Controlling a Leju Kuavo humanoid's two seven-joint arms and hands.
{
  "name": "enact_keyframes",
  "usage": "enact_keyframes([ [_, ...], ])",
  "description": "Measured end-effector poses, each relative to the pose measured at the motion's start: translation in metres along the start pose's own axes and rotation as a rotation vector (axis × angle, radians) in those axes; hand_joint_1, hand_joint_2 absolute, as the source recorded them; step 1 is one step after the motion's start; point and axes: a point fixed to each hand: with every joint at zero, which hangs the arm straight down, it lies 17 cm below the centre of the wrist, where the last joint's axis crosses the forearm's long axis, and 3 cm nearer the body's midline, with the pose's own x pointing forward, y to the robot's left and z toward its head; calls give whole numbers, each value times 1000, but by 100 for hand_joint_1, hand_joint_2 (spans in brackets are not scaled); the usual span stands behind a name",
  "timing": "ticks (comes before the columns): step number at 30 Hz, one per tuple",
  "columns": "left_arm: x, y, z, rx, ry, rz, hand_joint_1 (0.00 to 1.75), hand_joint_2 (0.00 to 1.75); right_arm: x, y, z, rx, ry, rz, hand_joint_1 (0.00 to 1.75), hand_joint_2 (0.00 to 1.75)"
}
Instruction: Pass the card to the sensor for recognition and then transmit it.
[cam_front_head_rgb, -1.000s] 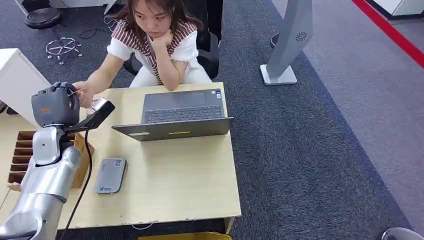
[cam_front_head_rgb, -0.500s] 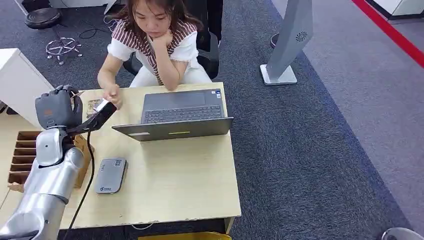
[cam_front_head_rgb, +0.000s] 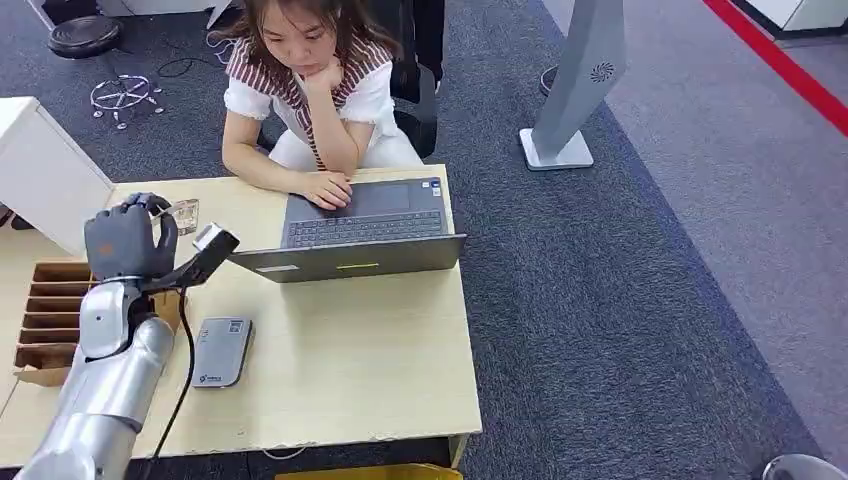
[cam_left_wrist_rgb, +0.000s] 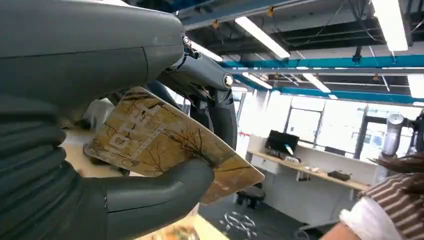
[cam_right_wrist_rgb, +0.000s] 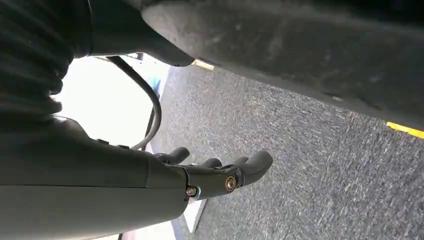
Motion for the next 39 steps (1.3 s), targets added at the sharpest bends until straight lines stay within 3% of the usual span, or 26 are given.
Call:
enact_keyframes([
  [8, 2, -35, 109, -73, -23, 68, 175, 175, -2, 4, -1, 11, 1, -32, 0, 175],
  [14, -2, -51, 150, -118, -18, 87, 175, 175, -1, 6, -1, 15, 0, -38, 0, 175],
  [24, -4, -57, 165, -135, -19, 86, 175, 175, -1, 6, -1, 17, -2, -32, 0, 175],
  [39, -17, -102, 183, -339, 25, -1, 175, 175, -2, 7, 0, 24, 1, -28, 0, 175],
])
